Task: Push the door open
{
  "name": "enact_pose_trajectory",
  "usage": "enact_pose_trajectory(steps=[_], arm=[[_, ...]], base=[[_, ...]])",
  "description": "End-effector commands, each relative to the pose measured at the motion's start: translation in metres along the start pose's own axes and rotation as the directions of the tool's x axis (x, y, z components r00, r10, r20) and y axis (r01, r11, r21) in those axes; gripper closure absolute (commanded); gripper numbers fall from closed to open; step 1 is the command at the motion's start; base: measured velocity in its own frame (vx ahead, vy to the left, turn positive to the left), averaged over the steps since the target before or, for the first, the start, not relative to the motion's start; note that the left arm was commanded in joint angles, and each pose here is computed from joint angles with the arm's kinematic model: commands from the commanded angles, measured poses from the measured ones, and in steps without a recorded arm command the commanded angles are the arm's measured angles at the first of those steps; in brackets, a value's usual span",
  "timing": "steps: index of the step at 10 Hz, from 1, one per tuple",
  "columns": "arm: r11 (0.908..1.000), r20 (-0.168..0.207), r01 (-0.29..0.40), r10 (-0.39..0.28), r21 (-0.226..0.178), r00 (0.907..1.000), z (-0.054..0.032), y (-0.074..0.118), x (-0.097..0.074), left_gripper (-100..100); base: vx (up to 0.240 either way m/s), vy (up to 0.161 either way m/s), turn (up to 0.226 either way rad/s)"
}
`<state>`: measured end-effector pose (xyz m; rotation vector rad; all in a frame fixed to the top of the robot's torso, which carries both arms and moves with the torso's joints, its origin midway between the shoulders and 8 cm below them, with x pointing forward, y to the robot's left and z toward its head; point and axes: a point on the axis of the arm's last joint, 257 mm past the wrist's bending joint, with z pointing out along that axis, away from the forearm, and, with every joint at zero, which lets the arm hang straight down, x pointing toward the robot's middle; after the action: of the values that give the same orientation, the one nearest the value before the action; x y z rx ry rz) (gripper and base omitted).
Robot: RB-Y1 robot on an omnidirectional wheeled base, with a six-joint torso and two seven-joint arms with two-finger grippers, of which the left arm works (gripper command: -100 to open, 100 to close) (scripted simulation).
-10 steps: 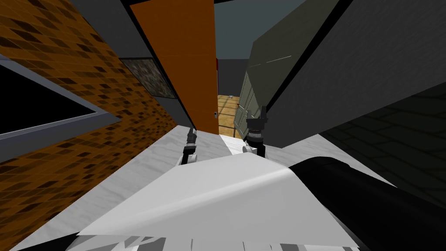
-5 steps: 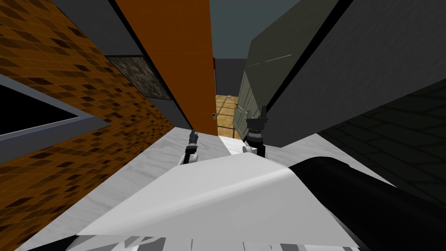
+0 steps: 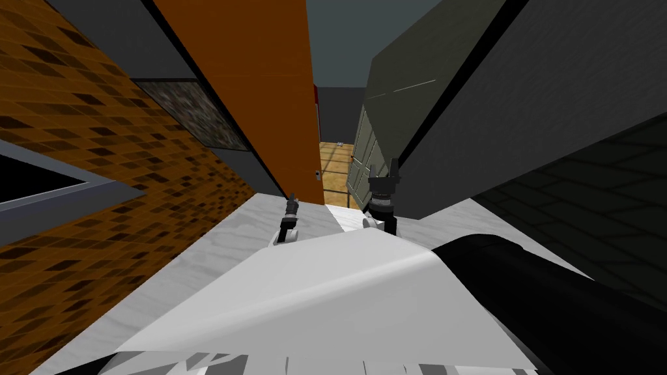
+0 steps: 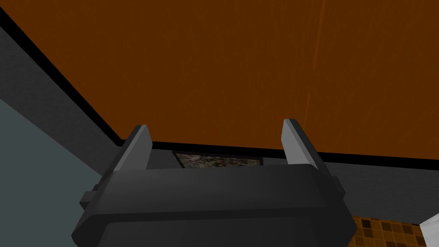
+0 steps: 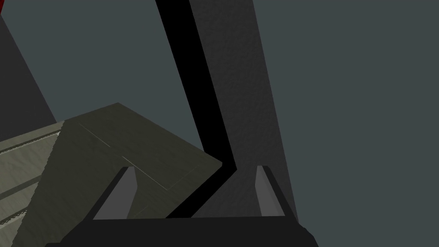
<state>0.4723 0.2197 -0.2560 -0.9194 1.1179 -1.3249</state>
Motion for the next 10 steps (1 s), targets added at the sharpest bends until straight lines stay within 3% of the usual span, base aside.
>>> enact_pose_trajectory(steps=[1,10], arm=[[0.9999,-0.005,0.007,-0.007,-0.015,1.0,0.0001,0.009,0.001,-100],[0.9952,-0.025,0.038,-0.041,-0.09,0.9989,0.0006,0.057,0.012,-100]], base=[[0.115,0.003,-0.056],[0.102,0.006,-0.066]])
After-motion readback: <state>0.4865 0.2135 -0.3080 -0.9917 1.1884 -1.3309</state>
